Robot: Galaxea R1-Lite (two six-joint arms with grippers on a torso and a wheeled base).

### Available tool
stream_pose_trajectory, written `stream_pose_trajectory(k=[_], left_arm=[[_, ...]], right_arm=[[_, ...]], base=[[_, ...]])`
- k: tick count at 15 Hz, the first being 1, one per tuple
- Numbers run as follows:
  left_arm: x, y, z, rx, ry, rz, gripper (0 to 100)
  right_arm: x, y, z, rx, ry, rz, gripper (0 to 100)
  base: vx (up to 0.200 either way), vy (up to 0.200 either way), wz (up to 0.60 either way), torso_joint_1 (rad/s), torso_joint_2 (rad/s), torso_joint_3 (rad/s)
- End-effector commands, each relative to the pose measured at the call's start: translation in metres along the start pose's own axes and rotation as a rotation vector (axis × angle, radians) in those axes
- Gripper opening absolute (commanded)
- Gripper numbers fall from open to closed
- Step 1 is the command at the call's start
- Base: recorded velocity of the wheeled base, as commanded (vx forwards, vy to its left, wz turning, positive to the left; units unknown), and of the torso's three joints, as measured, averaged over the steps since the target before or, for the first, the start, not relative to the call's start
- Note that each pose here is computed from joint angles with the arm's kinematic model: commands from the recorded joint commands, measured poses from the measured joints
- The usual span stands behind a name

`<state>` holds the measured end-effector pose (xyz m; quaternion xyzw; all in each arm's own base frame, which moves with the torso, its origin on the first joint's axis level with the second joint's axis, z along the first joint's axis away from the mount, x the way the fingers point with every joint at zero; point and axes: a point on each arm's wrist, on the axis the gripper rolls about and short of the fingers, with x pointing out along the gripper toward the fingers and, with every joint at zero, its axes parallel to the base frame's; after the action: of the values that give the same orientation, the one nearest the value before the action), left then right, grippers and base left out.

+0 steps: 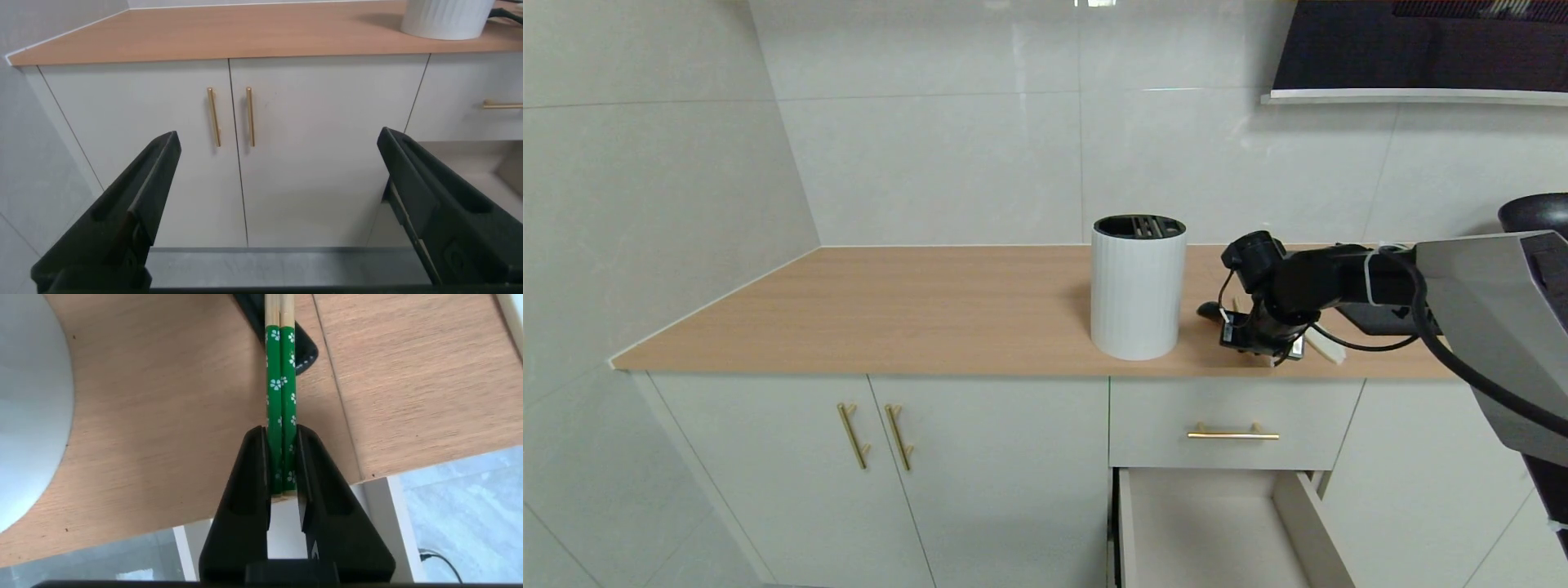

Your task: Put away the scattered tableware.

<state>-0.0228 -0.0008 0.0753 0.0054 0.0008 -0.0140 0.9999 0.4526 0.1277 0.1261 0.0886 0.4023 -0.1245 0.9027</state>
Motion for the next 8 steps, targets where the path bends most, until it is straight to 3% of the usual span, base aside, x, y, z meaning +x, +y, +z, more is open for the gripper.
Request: stream_pose_trajectory(k=[1,6,8], left_arm=[[0.0,0.0,0.0,0.0,0.0,0.0,100],[0.0,0.0,0.0,0.0,0.0,0.0,100],[0.0,0.0,0.0,0.0,0.0,0.0,100]], right_arm=[[-0.015,-0.005,0.005,0.005,-0.006,0.0,0],[-0.128,-0.045,0.013,0.021,-0.018,0.076,0],[-0.185,-0.076,-0.008,0.01,0.013,0.181,0]], base=[[0.0,0.0,0.0,0.0,0.0,0.0],[0.0,0.0,0.0,0.0,0.0,0.0],[0.0,0.0,0.0,0.0,0.0,0.0]])
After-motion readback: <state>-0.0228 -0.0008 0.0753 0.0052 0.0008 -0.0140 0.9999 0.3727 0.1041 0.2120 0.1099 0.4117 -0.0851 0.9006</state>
